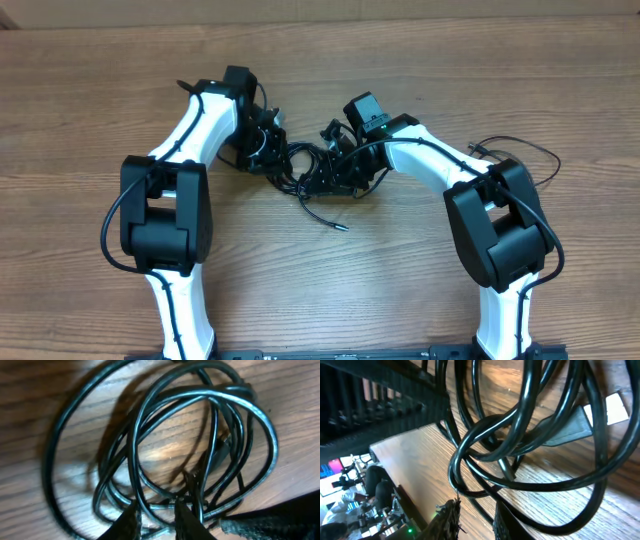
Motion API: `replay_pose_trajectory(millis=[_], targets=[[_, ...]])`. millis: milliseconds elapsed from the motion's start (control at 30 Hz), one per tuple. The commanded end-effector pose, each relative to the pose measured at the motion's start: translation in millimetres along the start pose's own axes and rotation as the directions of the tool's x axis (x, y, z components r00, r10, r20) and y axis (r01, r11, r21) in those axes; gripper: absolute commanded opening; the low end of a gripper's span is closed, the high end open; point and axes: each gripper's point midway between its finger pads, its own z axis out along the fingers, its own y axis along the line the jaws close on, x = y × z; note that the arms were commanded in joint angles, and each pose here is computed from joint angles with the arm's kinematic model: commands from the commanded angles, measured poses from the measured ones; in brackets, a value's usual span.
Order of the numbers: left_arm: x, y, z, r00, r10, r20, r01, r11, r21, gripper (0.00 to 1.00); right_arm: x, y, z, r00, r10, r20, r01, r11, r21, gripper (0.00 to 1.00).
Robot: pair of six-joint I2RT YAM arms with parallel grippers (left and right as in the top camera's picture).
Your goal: Untangle cables
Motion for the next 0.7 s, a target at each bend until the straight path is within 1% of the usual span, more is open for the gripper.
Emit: replay_pose_trajectory(millis=[0,100,200,433,467,533,667], targets=[[16,6,24,0.996,-0.062,-0.059,0.062,0.998,-0.016,0.20,-6,5,-5,0.999,-0.025,0.031,0.025,1.000,0.012,0.22],[25,10,31,0.994,-0.071,-0.080,0.070,0.997,-0.020,0.14,-7,3,-5,0.999,-0.026,0.035,0.025,0.999,0.021,0.22],[30,14,37,0.993,-0.073,-0.091,0.071,0.997,-0.023,0.04,-8,4,-4,0.999,-0.030,0.038,0.030,0.999,0.019,0.21],[35,19,48,0.993,-0.073,-0.092,0.073,0.997,-0.011,0.04,-5,10,1,0.998,0.048,0.034,-0.048,0.999,0.013,0.21],[35,19,48,0.993,-0.074,-0.092,0.074,0.997,-0.011,0.04,-4,12,2,0.998,0.056,0.028,-0.056,0.998,0.012,0.22],[35,19,48,0.993,-0.074,-0.092,0.074,0.997,-0.011,0.04,-1,14,5,0.996,0.081,0.020,-0.081,0.997,0.009,0.27],[35,19,48,0.993,-0.074,-0.092,0.073,0.997,-0.011,0.04,3,19,10,0.989,0.148,0.009,-0.148,0.989,0.009,0.28]])
